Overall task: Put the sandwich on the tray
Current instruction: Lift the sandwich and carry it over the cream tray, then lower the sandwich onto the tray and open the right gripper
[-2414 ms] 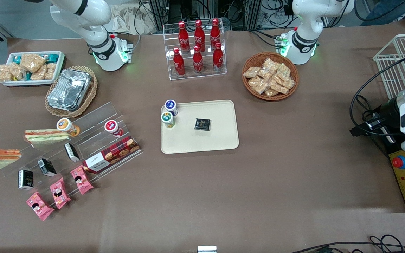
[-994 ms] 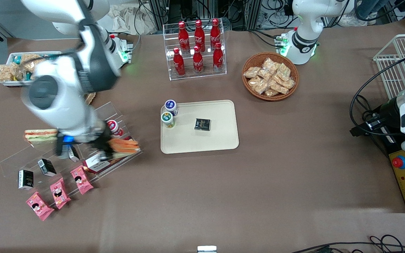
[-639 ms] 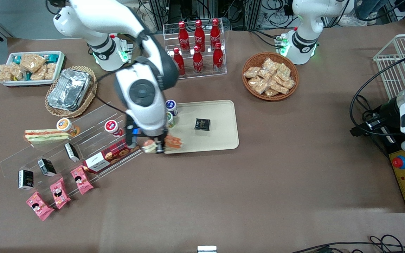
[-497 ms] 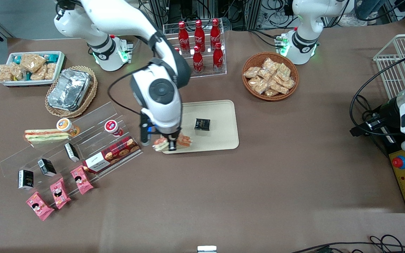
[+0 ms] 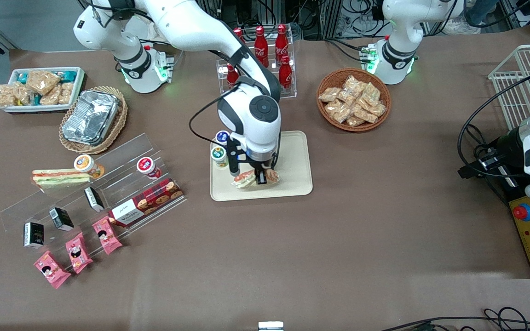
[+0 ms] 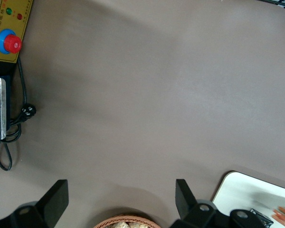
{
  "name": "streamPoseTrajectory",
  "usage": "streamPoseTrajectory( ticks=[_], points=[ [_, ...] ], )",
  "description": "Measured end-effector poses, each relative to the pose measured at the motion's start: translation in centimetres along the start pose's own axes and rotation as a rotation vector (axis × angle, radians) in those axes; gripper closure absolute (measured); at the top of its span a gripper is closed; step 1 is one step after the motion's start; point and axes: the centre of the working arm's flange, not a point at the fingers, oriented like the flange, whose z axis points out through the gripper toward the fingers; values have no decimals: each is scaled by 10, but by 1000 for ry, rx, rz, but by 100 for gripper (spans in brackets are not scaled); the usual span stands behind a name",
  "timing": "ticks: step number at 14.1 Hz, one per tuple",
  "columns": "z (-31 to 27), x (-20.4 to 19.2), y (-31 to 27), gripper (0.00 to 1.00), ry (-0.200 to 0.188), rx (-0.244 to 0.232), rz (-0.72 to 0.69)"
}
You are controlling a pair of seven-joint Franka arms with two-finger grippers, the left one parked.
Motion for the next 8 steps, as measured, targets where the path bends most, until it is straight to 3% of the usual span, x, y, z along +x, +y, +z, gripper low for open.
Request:
streamPoseTrajectory(
  ticks=[8],
  points=[
    [44,-15,23,78,24,5,-12]
  ],
)
